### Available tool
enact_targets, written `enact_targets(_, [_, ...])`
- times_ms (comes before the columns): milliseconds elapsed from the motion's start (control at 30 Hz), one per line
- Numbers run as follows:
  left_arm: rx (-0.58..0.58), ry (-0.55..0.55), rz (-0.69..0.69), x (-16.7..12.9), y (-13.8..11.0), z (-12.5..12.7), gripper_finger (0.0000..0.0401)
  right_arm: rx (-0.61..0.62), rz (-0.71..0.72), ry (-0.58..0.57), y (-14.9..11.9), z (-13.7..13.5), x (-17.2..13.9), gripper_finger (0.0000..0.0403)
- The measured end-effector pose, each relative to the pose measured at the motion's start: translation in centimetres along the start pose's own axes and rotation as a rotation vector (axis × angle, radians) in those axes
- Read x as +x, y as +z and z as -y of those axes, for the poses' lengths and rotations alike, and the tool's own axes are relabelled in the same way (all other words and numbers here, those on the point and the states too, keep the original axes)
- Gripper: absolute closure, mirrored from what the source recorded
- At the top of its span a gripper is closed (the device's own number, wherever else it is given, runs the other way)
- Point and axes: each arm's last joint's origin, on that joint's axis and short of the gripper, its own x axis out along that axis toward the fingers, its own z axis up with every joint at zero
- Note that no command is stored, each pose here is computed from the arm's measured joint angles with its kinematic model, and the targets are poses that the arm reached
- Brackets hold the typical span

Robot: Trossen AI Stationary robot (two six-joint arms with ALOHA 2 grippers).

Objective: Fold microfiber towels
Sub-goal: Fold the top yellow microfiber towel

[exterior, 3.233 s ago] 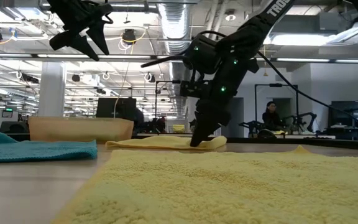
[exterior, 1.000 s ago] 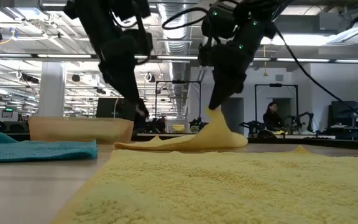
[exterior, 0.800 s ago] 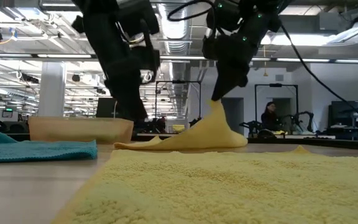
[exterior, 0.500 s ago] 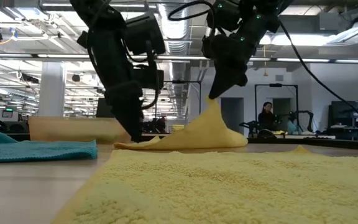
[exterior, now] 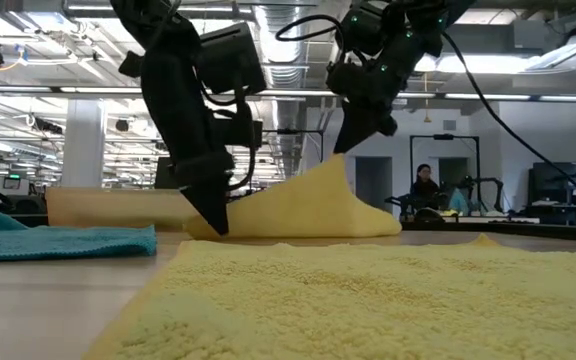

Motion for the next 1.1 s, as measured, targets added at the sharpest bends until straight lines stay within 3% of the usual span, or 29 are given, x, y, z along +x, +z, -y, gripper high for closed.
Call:
enact_targets(300, [-0.086, 0.051, -0.068, 0.0, -0.8, -0.3, 0.0261, 0.004, -0.049, -0.007, -0.4, 0.2, 0.0, 0.0403])
enact_targets(567, [-0.074, -0.017, -0.102, -0.1, -0.9, -0.2, 0.0388, 0.004, -0.054, -0.008, -0.5, 0.2, -0.6, 0.0399])
enact_targets(833, [-0.081, -0.080, -0.165, -1.5, 0.2, 0.0, 0.0399, 0.019, -0.128, -0.016, -1.7, 0.2, -3.8, 0.0400])
enact_targets(1100, [-0.034, -0.094, -0.152, -4.4, 3.4, -0.1, 0.0401, -0.002, -0.271, -0.029, -3.5, -1.1, -4.8, 0.0401])
